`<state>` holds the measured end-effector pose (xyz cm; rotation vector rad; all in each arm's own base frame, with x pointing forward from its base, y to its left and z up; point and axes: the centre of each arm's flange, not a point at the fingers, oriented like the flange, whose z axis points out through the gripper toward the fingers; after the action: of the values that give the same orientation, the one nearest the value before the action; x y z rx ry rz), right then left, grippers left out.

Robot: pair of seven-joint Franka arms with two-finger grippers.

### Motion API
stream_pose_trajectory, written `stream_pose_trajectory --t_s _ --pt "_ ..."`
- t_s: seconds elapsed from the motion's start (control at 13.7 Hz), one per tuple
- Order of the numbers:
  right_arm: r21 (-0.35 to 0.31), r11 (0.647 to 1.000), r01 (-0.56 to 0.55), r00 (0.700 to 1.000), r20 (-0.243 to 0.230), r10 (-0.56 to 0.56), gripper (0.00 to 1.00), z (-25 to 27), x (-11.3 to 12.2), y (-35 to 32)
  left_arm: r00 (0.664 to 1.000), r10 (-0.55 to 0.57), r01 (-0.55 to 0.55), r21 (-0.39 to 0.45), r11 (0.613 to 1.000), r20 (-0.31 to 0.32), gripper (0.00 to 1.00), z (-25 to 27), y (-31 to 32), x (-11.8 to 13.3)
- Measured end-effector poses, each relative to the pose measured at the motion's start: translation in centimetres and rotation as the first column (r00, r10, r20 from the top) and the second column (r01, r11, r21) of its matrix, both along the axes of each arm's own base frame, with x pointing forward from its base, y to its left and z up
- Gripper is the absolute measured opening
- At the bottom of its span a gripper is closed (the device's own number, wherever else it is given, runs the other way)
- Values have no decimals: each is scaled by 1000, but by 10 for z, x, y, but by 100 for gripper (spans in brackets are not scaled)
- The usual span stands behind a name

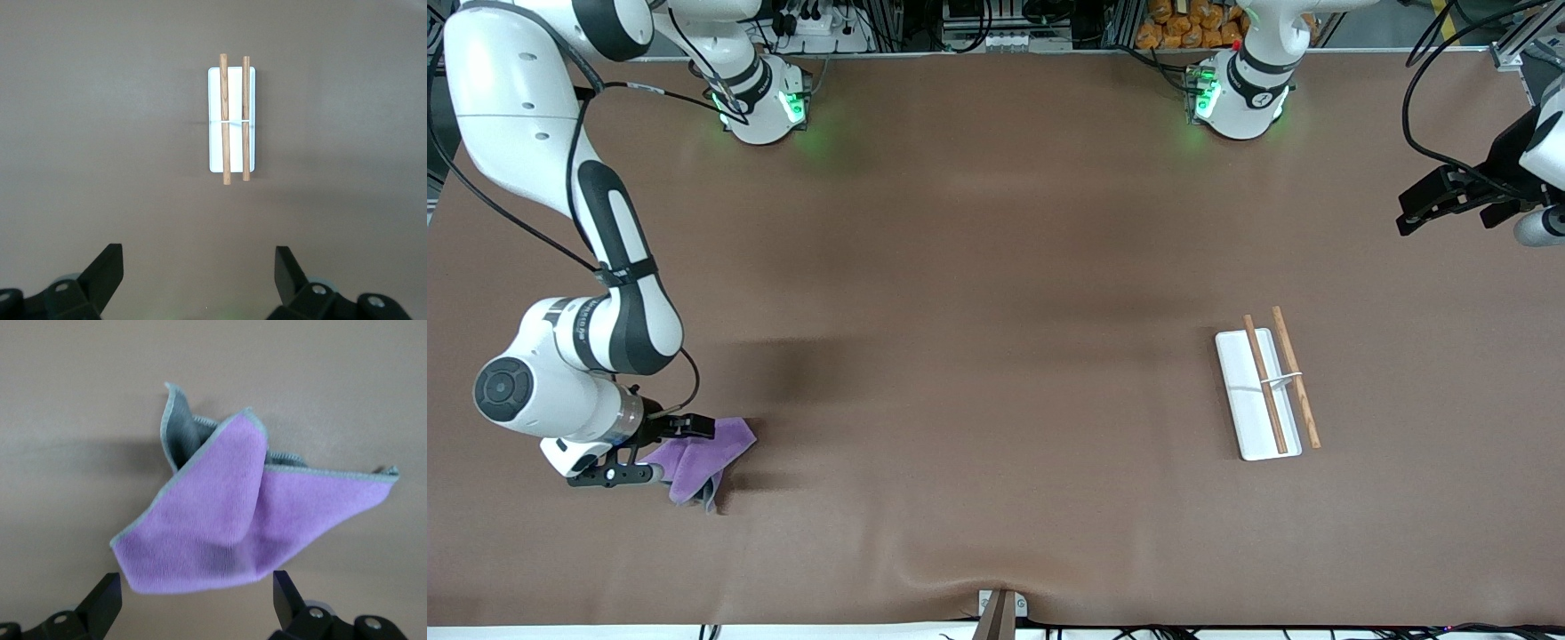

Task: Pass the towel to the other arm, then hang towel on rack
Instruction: 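Reach the right gripper down to the purple towel, then close the right gripper on a corner of the purple towel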

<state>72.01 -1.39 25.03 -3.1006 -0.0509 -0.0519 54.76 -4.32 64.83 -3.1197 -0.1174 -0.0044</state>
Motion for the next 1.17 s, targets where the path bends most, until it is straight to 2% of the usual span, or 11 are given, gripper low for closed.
stream_pose_trajectory --t_s 0.51,0.8,1.17 --pt "3 994 106 990 91 -105 100 -22 8 -37 1000 -1 1 0 1000 -1 100 -1 -1 0" --pt "8 986 166 980 111 -166 100 -21 8 -72 1000 -2 2 0 1000 -1 100 -1 -1 0" --pt "47 969 243 944 217 -247 100 -30 15 -87 1000 -2 2 0 1000 -1 100 -1 -1 0"
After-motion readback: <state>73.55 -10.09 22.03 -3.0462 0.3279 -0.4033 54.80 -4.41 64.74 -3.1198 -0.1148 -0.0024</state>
